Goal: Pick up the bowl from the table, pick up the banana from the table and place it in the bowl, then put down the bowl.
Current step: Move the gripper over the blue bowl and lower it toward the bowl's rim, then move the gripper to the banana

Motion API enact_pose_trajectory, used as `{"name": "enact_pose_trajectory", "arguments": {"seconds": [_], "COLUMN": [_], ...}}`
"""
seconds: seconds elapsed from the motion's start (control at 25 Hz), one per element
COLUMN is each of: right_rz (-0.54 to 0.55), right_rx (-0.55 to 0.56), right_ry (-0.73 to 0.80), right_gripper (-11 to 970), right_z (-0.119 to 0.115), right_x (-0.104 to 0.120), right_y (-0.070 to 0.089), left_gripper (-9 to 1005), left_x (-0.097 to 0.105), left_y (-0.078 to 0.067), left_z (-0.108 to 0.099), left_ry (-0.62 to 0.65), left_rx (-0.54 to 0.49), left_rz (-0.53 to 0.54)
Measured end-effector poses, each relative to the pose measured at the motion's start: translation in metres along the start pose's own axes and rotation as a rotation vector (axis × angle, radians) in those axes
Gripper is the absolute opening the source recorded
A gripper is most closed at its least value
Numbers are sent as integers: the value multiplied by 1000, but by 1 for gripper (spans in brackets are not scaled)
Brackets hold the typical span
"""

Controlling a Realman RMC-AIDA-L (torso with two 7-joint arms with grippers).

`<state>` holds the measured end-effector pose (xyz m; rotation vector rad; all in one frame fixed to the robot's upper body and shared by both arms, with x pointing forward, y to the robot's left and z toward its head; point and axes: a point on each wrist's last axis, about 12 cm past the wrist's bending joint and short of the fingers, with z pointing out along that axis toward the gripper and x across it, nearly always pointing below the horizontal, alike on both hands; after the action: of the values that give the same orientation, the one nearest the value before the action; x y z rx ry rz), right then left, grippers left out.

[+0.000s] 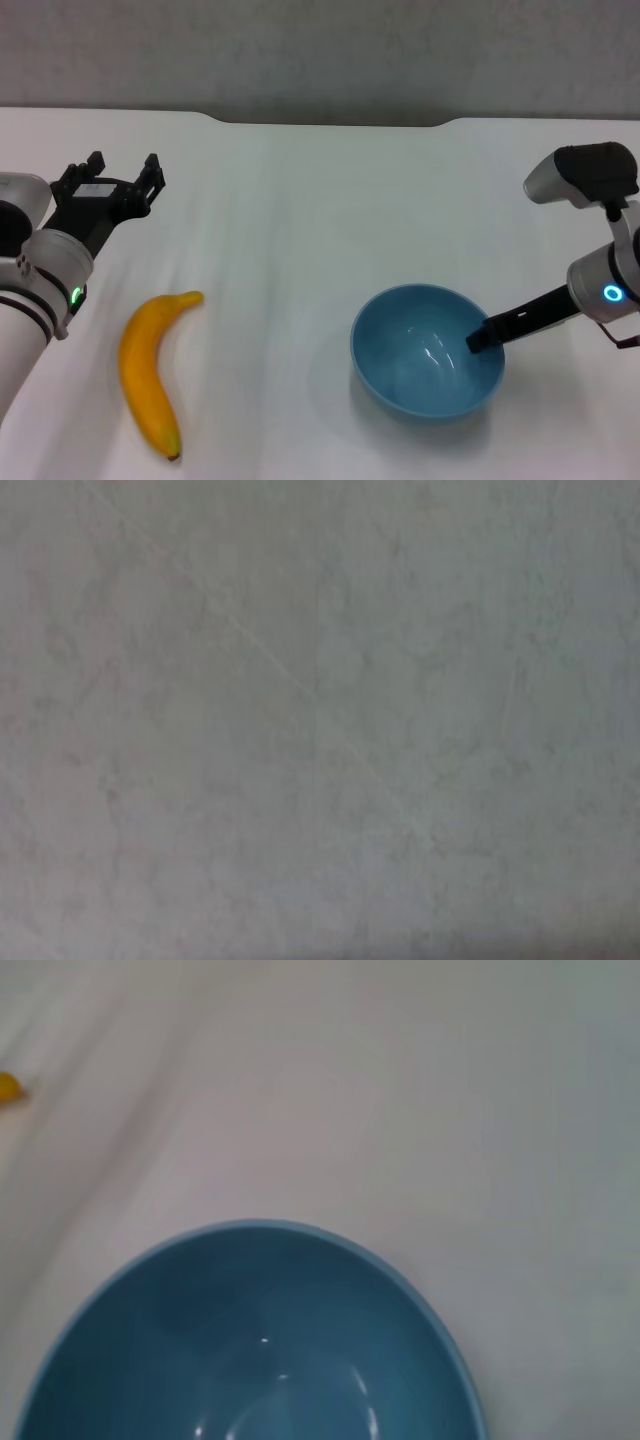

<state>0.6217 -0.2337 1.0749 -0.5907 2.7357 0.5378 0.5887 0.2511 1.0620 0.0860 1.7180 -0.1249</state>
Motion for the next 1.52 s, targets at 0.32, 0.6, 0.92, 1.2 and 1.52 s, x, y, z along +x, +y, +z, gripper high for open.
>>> {"name": "enact_pose_trajectory", "arguments": {"seconds": [0.32,0.6,0.92,1.2,1.52], "right_rz": [-13,-9,34,37,56], "right_rx": [21,38,56,58,79], "right_ry": [-2,-19,-63,-82,-134], "right_gripper": [229,42,31,30,30], "right_z": [1,1,-8,-14,-35], "right_x": [0,0,12,11,10], "right_y": [-2,-5,-19,-21,-27], "left_gripper": [727,727,727,728,728], "left_x": [1,2,-16,-42,-59], "left_y": [1,1,-12,-15,0], "left_z": [-1,-1,11,19,21], "left_ry": [1,5,100,222,360], "left_rx": [-3,-4,59,109,208], "left_rz": [-1,-2,-35,0,-3]}}
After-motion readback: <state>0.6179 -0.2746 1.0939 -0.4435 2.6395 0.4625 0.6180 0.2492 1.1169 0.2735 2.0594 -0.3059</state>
